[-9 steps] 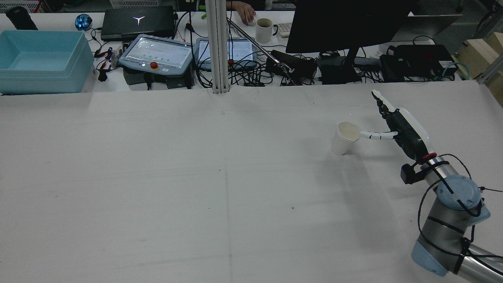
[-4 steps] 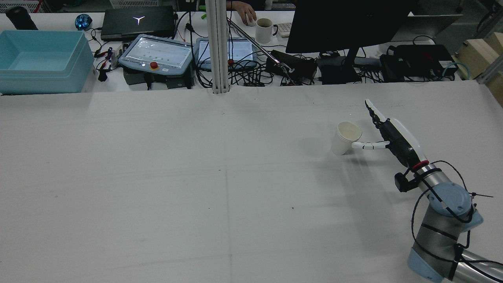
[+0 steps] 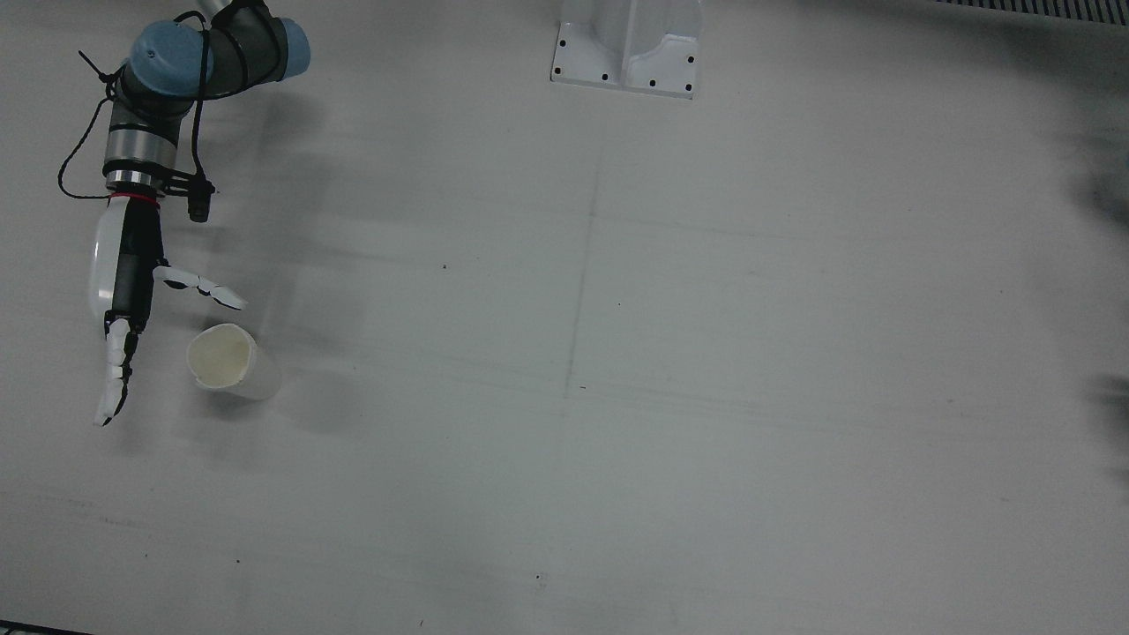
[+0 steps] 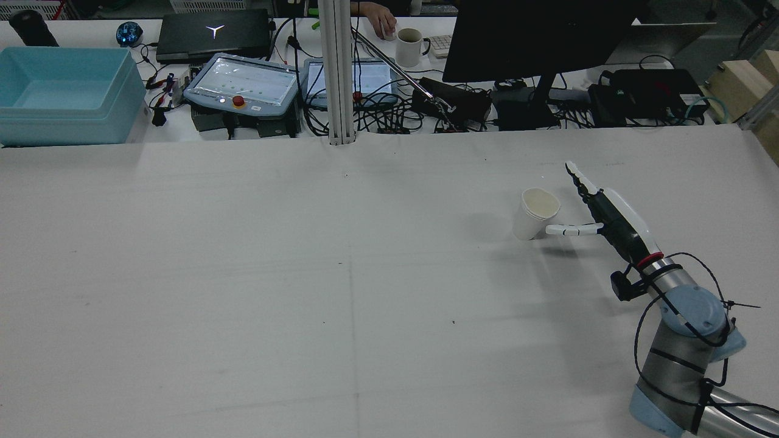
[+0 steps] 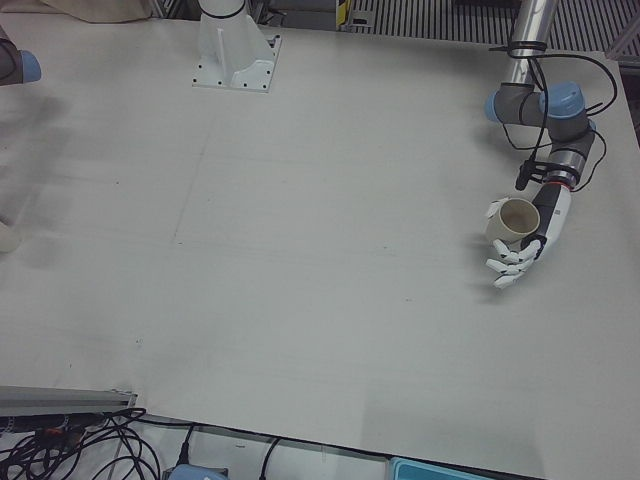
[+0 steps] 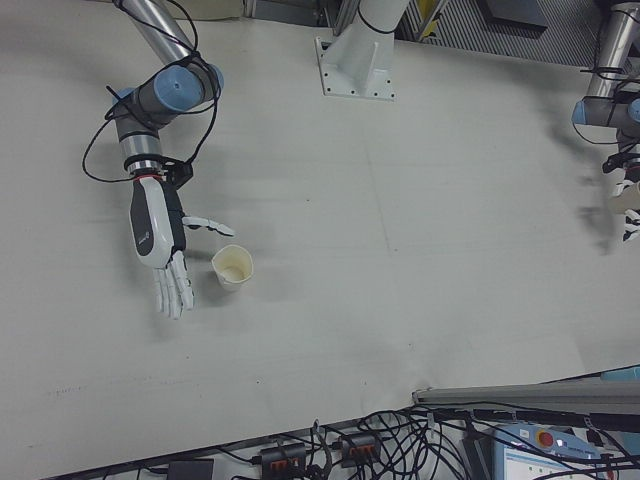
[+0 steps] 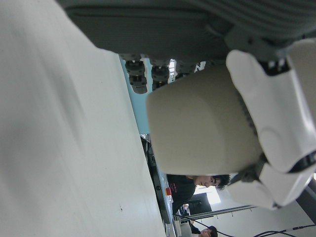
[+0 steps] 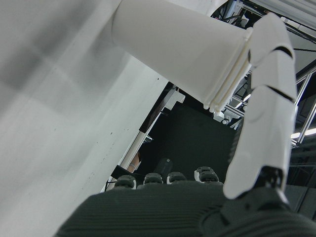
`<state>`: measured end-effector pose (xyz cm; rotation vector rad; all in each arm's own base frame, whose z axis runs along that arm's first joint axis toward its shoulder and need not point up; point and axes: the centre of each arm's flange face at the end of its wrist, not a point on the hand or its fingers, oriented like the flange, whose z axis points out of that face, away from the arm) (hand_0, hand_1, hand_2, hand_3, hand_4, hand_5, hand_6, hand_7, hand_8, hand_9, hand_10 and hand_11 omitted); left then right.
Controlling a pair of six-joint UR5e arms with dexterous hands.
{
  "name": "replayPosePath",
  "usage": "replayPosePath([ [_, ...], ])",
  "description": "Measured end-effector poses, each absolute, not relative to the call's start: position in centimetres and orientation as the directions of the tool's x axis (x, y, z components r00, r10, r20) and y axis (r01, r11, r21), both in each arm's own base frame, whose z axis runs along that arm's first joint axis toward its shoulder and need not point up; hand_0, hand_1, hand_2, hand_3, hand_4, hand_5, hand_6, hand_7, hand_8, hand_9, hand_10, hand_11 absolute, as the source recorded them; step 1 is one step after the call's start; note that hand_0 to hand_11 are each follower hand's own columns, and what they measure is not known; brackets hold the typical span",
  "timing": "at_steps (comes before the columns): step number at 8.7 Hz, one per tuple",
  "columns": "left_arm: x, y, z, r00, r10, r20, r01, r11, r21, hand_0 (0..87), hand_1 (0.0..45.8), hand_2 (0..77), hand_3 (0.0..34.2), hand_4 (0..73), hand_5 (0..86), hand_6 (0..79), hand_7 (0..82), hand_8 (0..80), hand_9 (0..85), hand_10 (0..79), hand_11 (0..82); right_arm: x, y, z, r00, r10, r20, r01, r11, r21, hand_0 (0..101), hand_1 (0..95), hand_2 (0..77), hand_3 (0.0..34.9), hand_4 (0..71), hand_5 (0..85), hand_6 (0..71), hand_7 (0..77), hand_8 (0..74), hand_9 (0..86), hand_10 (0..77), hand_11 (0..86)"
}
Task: Pour water
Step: 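Reach the right hand forward to the white paper cup, then close the right hand fingers around the white paper cup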
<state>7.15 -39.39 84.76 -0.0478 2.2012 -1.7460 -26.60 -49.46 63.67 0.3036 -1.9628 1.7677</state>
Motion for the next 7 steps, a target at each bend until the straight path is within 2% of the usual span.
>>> replayPosePath([
  [2, 7.2, -39.4, 84.7, -0.945, -0.228, -0.234, 0.175, 0.250, -0.952, 47.8, 8.7, 44.7, 0.0, 32.7, 56.7, 22.9, 40.4, 12.0, 20.7, 9.3, 14.7, -27.6, -50.2, 64.4, -0.860, 0.152, 0.488, -0.470, 0.141, -0.871, 52, 22.4, 13.1, 0.5, 0.0, 2.7, 0.5, 1.6, 0.5, 0.5, 0.5, 1.1],
  [7, 7.1, -39.5, 84.4, -0.946, -0.224, -0.233, 0.175, 0.253, -0.952, 47.6, 8.2, 45.3, 0.0, 32.7, 56.7, 22.9, 40.9, 12.0, 20.7, 9.8, 14.7, -29.6, -51.3, 65.8, -0.863, 0.151, 0.482, -0.460, 0.156, -0.874, 51, 22.4, 13.1, 0.5, 0.0, 3.8, 0.5, 1.6, 0.5, 0.5, 0.5, 1.1],
])
